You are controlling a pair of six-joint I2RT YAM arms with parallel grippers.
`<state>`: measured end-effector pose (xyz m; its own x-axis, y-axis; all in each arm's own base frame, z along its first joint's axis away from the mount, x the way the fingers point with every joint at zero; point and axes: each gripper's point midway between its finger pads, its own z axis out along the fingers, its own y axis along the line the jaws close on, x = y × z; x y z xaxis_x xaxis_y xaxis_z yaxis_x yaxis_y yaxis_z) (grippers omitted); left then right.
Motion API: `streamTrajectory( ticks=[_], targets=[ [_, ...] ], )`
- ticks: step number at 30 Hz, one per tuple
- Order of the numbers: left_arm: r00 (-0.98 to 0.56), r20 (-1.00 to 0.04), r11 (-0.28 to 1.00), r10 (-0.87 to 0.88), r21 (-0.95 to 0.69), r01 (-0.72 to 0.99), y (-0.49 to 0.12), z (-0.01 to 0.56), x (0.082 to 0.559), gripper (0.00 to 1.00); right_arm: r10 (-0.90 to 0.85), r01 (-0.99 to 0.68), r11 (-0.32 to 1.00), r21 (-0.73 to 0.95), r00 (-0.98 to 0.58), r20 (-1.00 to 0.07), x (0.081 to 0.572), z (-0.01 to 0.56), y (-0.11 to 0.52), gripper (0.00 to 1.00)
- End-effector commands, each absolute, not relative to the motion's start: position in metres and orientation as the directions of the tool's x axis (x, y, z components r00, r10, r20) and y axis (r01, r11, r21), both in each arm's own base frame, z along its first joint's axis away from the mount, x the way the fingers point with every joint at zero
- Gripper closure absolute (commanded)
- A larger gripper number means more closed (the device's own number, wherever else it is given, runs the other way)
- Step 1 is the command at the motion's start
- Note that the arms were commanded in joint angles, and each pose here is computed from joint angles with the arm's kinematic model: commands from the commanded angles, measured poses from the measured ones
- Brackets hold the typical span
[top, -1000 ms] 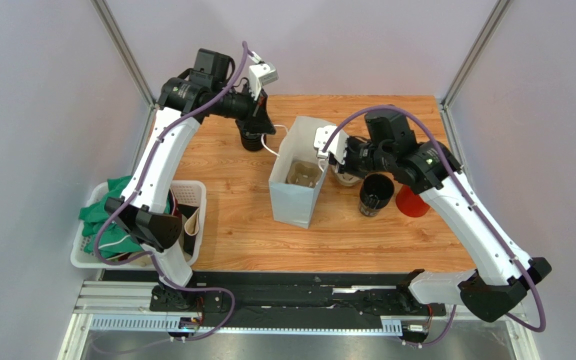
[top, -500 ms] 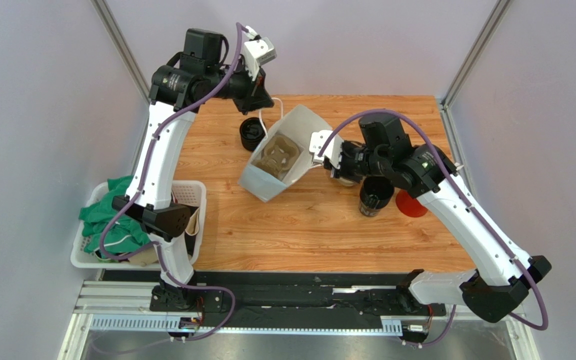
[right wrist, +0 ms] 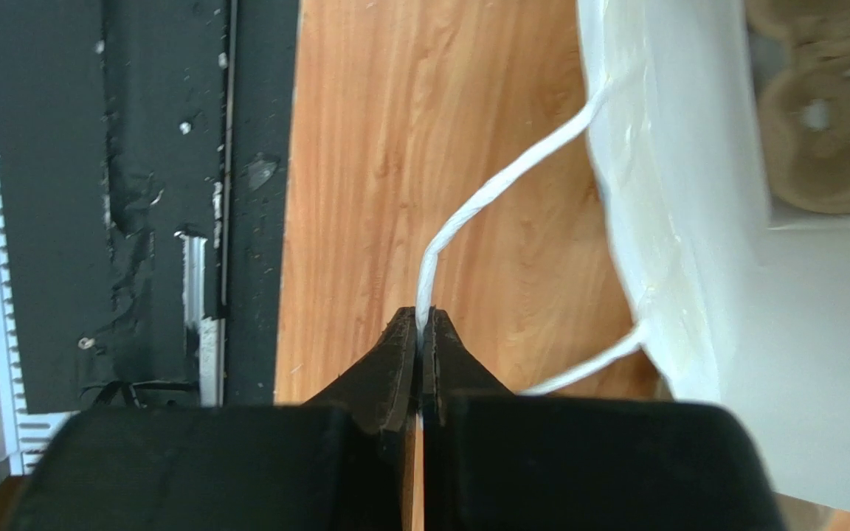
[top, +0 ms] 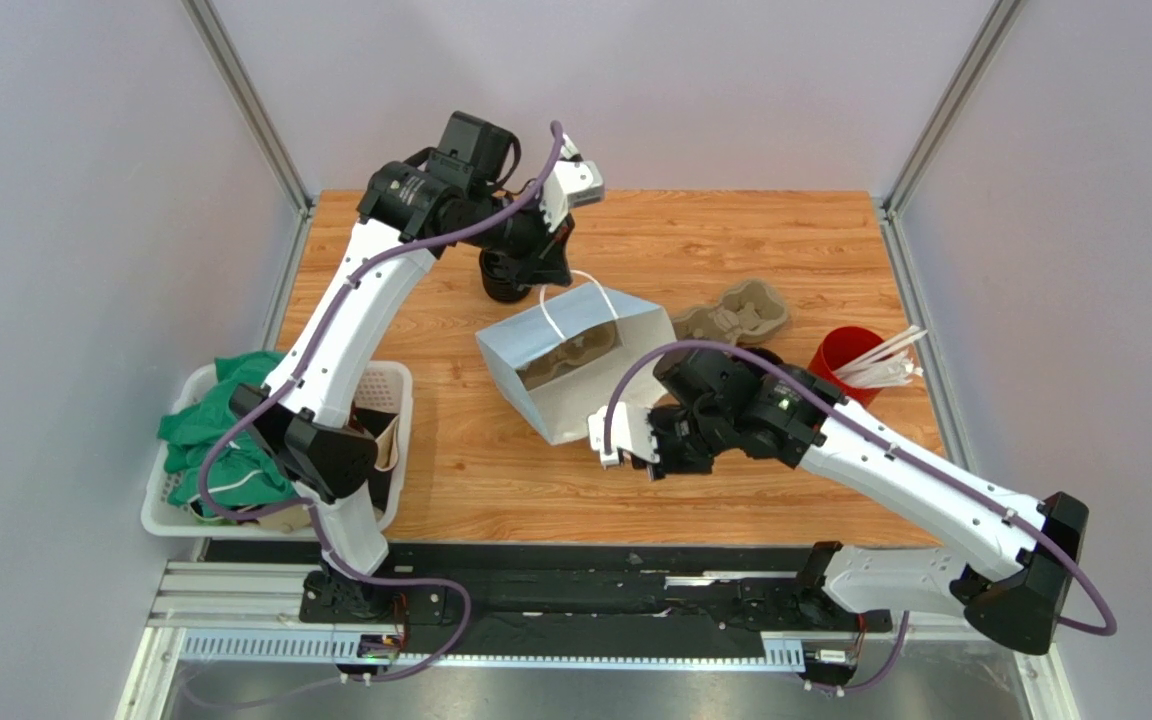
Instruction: Pack the takeout coffee
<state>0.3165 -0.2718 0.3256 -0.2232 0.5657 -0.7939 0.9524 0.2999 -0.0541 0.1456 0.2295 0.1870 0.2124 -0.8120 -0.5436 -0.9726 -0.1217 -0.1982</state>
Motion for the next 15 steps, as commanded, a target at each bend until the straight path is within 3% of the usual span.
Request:
streamTrajectory(
  ticks=[1,15],
  targets=[
    [-0.107,-0.837,0.260,0.536,0.043,0.965,-0.260,0.362,0.290,1.00,-0.777,-0.963,-0.140,-0.230,0.251,-0.577,0.129,0.195,0.227,1.00],
    [-0.110,-0.843,0.228,0.527,0.015,0.974,-0.254,0.361,0.261,1.00,-0.761,-0.961,-0.174,-0.214,0.269,-0.590,0.112,0.185,0.227,1.00]
  ],
)
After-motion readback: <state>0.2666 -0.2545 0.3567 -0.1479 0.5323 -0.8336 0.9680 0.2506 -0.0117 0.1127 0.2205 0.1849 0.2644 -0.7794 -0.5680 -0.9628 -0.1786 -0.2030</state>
